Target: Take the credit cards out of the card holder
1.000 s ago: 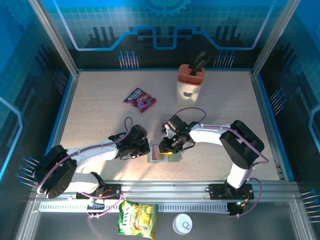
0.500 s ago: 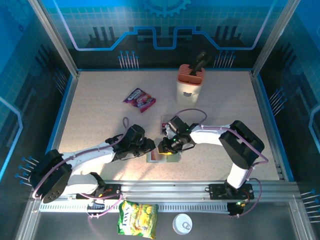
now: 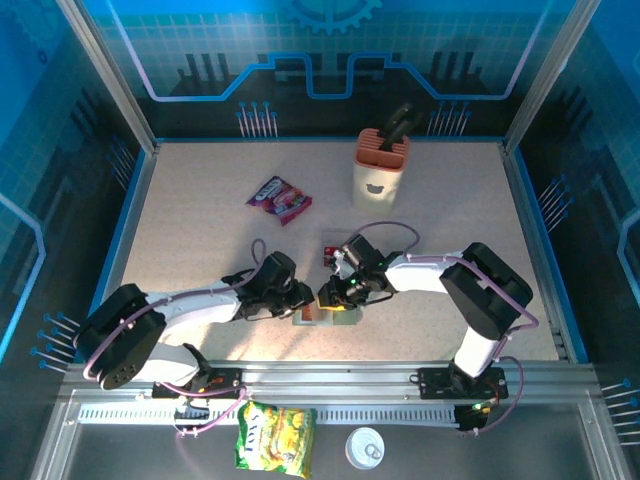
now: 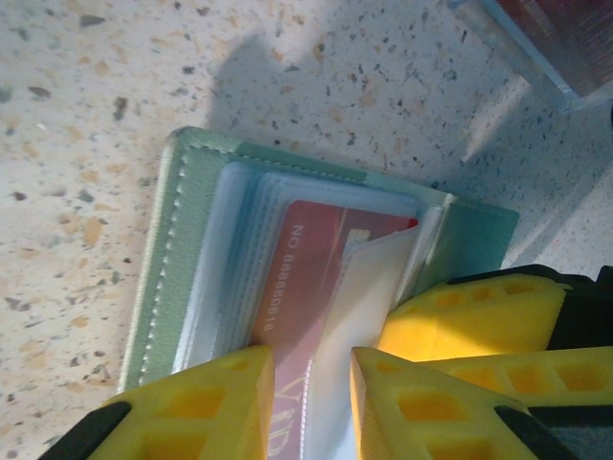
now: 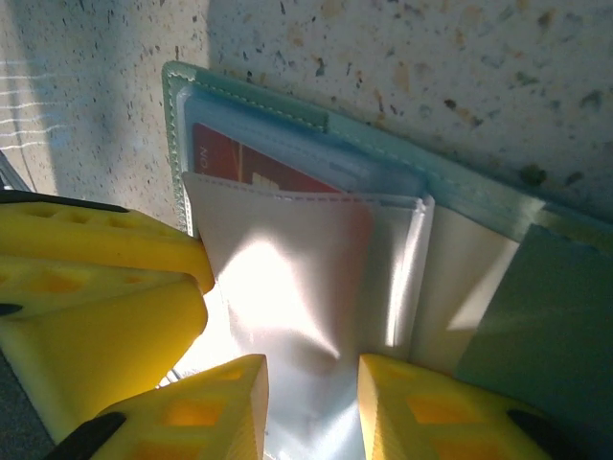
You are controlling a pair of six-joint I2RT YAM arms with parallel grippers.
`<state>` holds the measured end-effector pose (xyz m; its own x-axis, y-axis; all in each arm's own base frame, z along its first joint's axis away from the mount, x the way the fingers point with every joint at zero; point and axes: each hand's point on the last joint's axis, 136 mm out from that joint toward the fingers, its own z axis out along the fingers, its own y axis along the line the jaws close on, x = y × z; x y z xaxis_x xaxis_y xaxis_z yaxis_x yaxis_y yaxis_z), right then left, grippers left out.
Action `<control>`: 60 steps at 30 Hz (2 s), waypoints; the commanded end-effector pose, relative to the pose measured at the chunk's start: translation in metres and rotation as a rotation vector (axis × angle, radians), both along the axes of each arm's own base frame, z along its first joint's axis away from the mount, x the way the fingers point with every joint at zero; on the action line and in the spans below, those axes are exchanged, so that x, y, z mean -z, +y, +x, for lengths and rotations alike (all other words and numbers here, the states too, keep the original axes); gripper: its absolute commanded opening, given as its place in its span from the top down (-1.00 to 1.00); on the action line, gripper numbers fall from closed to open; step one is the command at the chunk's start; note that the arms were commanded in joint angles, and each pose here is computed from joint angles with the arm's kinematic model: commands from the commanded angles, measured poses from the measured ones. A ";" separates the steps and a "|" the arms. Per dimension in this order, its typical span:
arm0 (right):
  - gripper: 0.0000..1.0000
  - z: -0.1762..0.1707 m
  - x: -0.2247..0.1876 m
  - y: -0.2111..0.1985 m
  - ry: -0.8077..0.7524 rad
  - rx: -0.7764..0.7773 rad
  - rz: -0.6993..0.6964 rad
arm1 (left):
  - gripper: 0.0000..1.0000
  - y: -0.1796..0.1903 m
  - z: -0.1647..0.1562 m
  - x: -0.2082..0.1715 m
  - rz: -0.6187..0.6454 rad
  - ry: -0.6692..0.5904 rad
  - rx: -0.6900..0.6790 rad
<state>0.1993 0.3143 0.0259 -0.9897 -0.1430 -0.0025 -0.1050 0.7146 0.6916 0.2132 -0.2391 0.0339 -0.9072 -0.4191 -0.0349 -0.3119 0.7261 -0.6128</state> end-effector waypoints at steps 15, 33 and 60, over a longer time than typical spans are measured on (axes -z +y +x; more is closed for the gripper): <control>0.38 -0.006 -0.014 0.000 0.004 0.012 0.039 | 0.71 -0.018 0.001 -0.010 -0.062 -0.014 0.037; 0.35 0.013 -0.072 -0.034 -0.185 0.074 -0.050 | 0.55 -0.052 0.004 -0.036 -0.120 -0.060 0.147; 0.29 0.010 -0.077 -0.075 -0.198 0.164 -0.084 | -0.03 -0.096 0.016 -0.031 -0.128 -0.063 0.222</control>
<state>0.2128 0.2427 0.1091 -0.9766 0.0098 -0.2148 -0.1257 0.7844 0.6074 0.2252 -0.3265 0.0482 -0.9706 -0.2398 -0.0185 -0.1615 0.7070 -0.6885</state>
